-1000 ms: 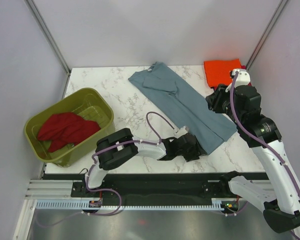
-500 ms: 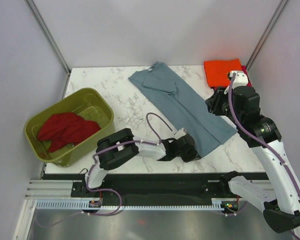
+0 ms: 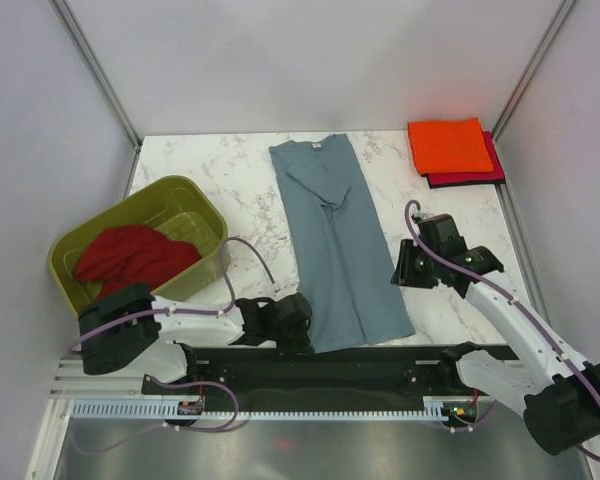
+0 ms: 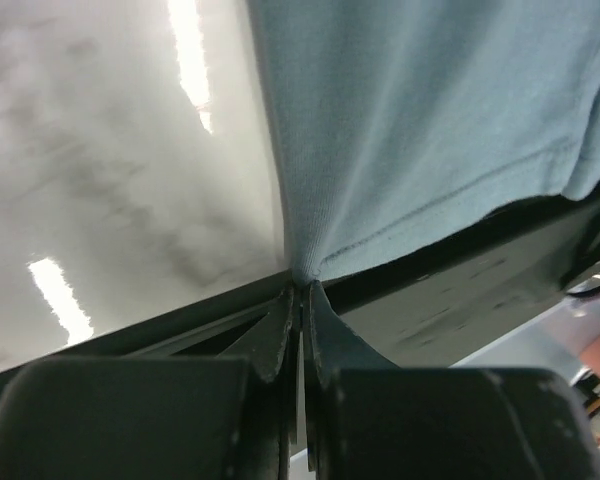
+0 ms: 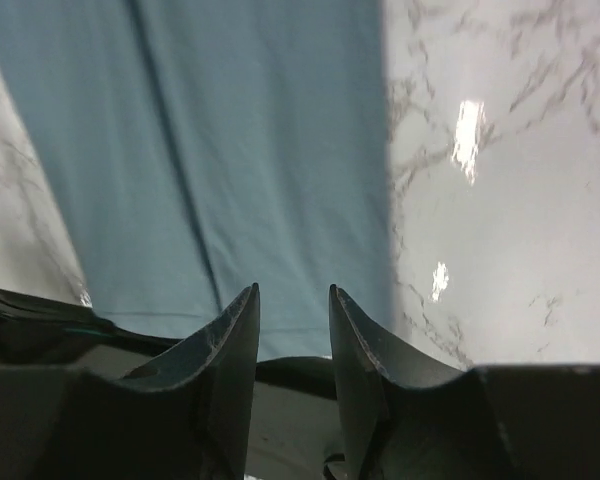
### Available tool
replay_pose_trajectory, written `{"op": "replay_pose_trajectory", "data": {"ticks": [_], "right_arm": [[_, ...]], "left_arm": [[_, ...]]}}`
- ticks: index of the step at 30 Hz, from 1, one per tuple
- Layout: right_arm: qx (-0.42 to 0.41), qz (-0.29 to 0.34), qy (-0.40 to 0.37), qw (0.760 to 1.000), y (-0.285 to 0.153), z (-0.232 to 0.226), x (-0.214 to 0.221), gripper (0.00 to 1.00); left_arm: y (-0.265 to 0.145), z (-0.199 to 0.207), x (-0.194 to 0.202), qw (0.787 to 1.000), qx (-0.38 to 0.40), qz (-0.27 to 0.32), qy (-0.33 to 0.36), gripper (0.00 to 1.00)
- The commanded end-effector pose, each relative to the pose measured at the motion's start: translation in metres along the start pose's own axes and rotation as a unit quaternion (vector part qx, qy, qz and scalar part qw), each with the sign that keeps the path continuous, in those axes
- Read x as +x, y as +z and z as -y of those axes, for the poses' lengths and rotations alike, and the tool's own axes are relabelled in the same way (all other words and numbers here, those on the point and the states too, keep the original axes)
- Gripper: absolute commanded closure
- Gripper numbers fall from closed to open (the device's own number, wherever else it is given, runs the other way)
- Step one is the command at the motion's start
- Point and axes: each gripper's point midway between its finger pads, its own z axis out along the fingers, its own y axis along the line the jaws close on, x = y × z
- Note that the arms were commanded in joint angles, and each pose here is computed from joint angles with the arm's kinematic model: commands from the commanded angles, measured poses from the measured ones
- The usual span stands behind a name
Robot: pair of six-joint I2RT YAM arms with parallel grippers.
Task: Fold and stack the t-shirts
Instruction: Fold the tshirt
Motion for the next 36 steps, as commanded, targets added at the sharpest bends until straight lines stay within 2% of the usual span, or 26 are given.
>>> {"op": "replay_pose_trajectory", "data": {"ticks": [1, 8, 12, 16, 25, 36], "right_arm": [[-0.024, -0.016, 0.040, 0.999, 0.006, -0.005, 0.019, 0.58], [-0.037, -0.060, 0.100, 0.992, 0.017, 0.003, 0.072, 0.55], [-0.037, -0.062, 0.114, 0.991, 0.015, 0.004, 0.084, 0.54], [-0.075, -0.067, 0.132, 0.986, 0.016, -0.008, 0.092, 0.53], [-0.057, -0.092, 0.131, 0.985, 0.024, 0.006, 0.123, 0.52], [-0.104, -0.101, 0.131, 0.981, 0.032, 0.001, 0.142, 0.55]], "left_arm": [[-0.016, -0.042, 0.009, 0.999, -0.041, -0.015, 0.031, 0.98], [-0.037, -0.067, -0.003, 0.999, -0.029, -0.005, 0.026, 0.98], [-0.044, -0.065, -0.008, 1.000, -0.007, 0.004, 0.028, 0.98], [-0.048, -0.061, -0.008, 0.999, 0.007, 0.006, 0.033, 0.98], [-0.050, -0.056, -0.008, 0.999, 0.015, 0.004, 0.034, 0.98], [-0.053, -0.050, -0.010, 0.999, 0.029, 0.011, 0.026, 0.98]]}}
